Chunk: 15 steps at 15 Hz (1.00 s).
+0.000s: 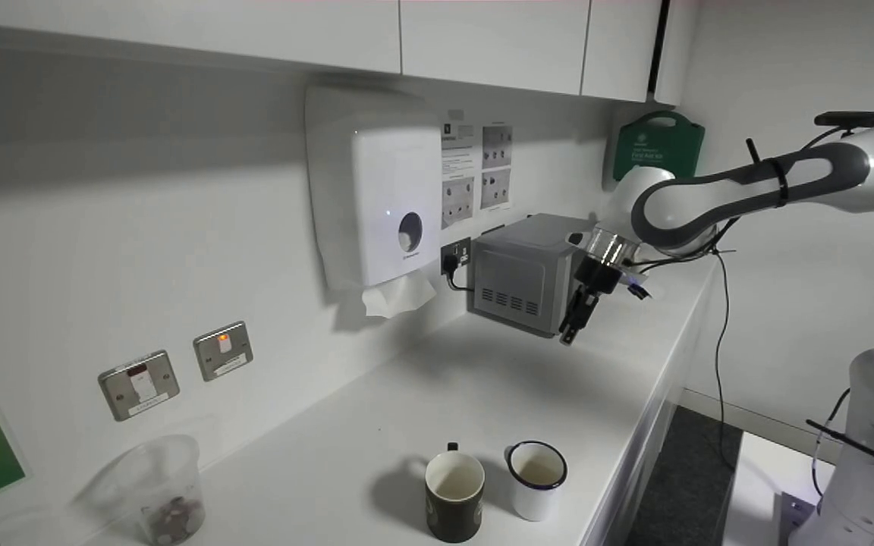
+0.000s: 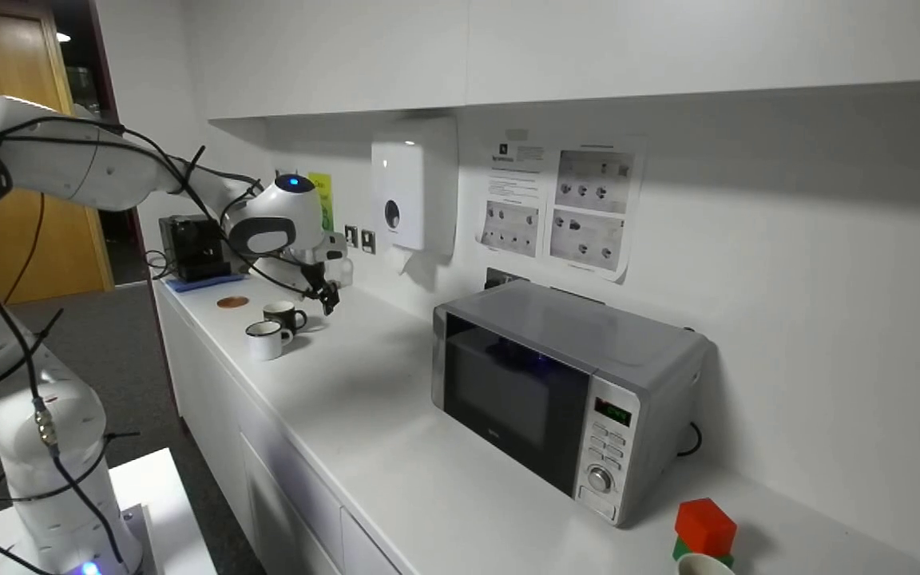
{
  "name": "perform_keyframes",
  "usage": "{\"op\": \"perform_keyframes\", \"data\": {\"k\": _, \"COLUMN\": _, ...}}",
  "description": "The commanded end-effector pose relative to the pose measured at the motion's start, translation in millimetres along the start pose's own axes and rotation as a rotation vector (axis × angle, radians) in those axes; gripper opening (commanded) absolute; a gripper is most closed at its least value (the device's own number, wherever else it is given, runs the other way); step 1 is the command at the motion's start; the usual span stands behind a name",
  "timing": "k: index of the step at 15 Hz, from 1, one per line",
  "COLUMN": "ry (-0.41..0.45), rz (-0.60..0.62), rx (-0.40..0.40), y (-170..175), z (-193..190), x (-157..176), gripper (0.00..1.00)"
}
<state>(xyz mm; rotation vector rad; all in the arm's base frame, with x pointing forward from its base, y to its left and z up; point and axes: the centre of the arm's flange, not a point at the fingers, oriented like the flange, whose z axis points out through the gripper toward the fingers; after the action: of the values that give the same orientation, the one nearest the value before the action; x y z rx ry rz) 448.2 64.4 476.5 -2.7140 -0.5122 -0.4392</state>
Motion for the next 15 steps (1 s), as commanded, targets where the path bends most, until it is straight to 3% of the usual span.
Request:
{"op": "perform_keyframes", "data": {"k": 1, "ry": 0.000, "rz": 0.000, "rx": 0.000, "y": 0, "z": 0, "x": 0, "gripper": 1.00}}
{"op": "perform_keyframes", "data": {"k": 4, "ry": 0.018, "rz": -0.004, "rx": -0.002, "y": -2, "z": 0, "x": 0, "gripper": 1.00}}
{"op": "perform_keyframes", "data": {"k": 10, "ry": 0.209, "rz": -0.007, "rx": 0.050, "y": 0, "z": -1, "x": 18, "gripper": 1.00}}
{"op": "perform_keyframes", "data": {"k": 15, "ry": 0.308, "rz": -0.037, "rx": 0.109, "y": 5, "z": 6, "x": 30, "gripper": 1.00}}
